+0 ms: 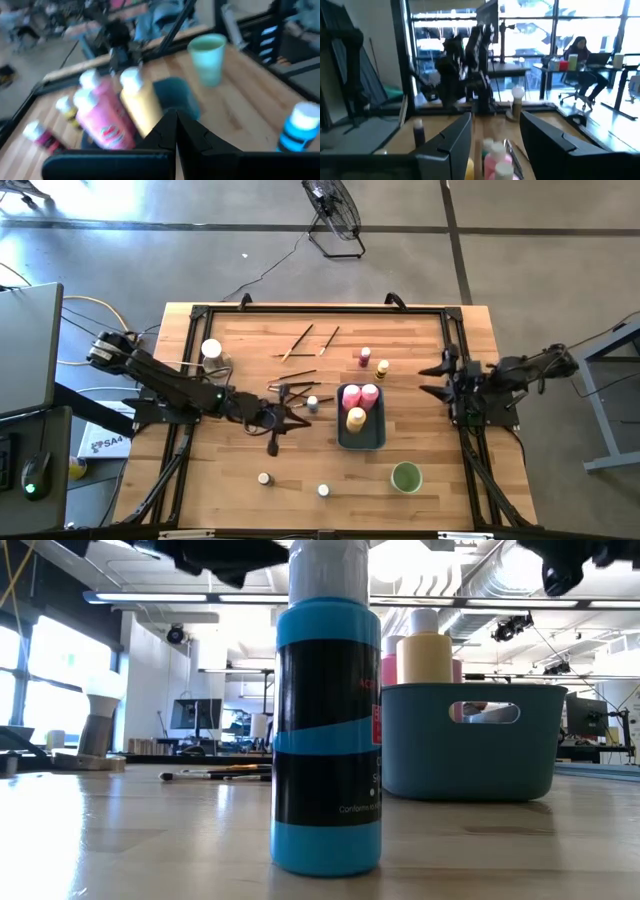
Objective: Pick & Place Paint Supplies
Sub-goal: Put the large yellow paint bottle into the blue bin
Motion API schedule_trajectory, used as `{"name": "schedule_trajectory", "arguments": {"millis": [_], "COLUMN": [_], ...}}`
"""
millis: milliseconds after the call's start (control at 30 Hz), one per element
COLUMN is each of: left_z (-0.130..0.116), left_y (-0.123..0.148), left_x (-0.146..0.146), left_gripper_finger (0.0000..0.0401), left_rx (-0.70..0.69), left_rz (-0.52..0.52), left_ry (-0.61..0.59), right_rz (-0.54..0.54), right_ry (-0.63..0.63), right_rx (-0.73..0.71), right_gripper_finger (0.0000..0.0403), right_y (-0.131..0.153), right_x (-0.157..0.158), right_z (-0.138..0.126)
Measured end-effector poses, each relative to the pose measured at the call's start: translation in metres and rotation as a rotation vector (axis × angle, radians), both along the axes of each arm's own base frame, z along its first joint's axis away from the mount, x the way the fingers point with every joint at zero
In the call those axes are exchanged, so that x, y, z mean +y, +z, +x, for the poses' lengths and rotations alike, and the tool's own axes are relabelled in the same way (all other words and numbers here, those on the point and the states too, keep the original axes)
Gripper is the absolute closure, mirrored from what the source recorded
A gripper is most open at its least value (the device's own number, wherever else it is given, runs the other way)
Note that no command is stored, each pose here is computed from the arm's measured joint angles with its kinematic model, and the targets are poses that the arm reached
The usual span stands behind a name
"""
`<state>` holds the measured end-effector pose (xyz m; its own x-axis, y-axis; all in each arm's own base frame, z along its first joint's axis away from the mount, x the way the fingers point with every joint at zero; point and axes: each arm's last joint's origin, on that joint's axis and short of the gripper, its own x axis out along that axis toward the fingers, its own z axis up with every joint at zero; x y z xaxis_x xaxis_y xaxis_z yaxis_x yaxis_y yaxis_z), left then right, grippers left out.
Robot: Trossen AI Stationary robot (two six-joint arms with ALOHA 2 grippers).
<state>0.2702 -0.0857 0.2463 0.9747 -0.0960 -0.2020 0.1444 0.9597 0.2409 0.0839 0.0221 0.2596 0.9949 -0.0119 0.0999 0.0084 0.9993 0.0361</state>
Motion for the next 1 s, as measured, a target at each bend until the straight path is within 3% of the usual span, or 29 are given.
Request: {"name": "schedule_trajectory", "arguments": {"millis": [200,367,567,833,1000], "left_z": [0.01,0.021,0.033,0.053,0.063], "left_y": [-0.008,-0.011,-0.014,-0.019,-0.021], "left_x": [0.006,0.018,0.028,0.029,0.027], "left_gripper_finger": [0.0401,0.0401,0.0401,0.0401,0.0401], "left_rx": [0.027,0.052,0.077,0.107,0.241], "left_rz": [-0.044,-0.102,-0.125,-0.044,0.013], "left_ry": [0.005,0.038,-0.024,0.053,0.052], "right_rz": [-0.024,-0.024,-0.027,-0.053,-0.053], "right_ry": [0.011,0.005,0.004,0.001,0.001], "right_rx": [0.056,0.013,0.003,0.003,0.003], "right_gripper_finger": [0.0241,0.0241,0.0241,0.0241,0.0241], "right_y": [-0.021,-0.016,-0.015,-0.015,-0.015], "right_x": [0.003,0.003,0.003,0.003,0.003], "right_z": [0.007,0.006,0.006,0.006,0.006]}}
